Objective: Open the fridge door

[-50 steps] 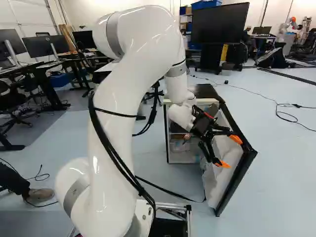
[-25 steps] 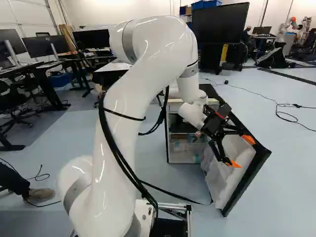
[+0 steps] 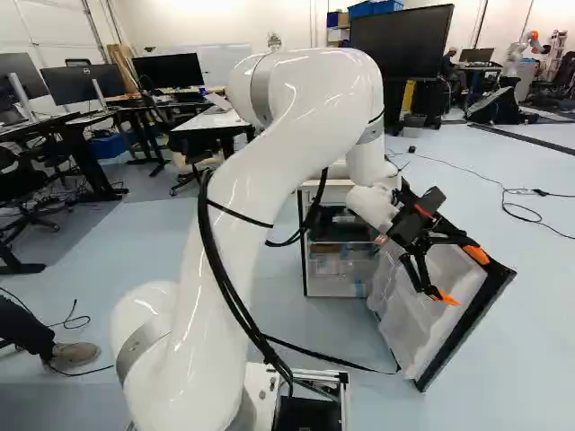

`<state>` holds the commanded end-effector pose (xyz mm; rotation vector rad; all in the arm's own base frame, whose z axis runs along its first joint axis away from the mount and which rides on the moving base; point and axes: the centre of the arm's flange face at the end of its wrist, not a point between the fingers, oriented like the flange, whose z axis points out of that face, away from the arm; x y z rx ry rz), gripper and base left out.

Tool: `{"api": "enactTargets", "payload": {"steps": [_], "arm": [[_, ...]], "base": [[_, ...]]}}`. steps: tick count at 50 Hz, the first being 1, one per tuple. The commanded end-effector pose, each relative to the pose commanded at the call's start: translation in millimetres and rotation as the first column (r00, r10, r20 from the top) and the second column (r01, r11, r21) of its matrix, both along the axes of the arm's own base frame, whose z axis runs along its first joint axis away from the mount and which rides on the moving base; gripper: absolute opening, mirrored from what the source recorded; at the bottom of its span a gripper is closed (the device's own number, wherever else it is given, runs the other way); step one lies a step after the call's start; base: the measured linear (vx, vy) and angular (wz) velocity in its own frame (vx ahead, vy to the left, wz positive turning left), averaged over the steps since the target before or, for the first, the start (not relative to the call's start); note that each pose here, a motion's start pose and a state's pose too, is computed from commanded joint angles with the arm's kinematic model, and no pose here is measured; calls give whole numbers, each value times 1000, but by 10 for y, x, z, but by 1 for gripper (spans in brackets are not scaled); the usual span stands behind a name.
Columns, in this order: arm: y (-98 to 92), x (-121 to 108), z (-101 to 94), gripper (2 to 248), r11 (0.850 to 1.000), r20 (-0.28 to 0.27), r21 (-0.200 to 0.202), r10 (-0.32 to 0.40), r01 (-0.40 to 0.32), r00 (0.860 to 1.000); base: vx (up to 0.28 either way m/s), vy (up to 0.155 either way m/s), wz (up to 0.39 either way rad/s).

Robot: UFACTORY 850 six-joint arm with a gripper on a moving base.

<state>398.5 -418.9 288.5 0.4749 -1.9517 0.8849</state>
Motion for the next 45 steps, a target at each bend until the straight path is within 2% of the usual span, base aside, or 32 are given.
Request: {"api": "enactTargets", "payload": {"steps": [9, 20, 34, 45], "arm": [[-193, 24, 4, 247, 1000, 19, -15, -23, 24, 1000], [-224, 28, 5, 247, 999, 22, -17, -26, 27, 999], [-26, 13, 18, 247, 999, -13, -14, 42, -42, 999], [197, -12, 33, 247, 992, -50, -7, 122, -122, 991]], "base": [[0, 0, 0], [0, 0, 0], [0, 0, 0], [0, 0, 0]]}}
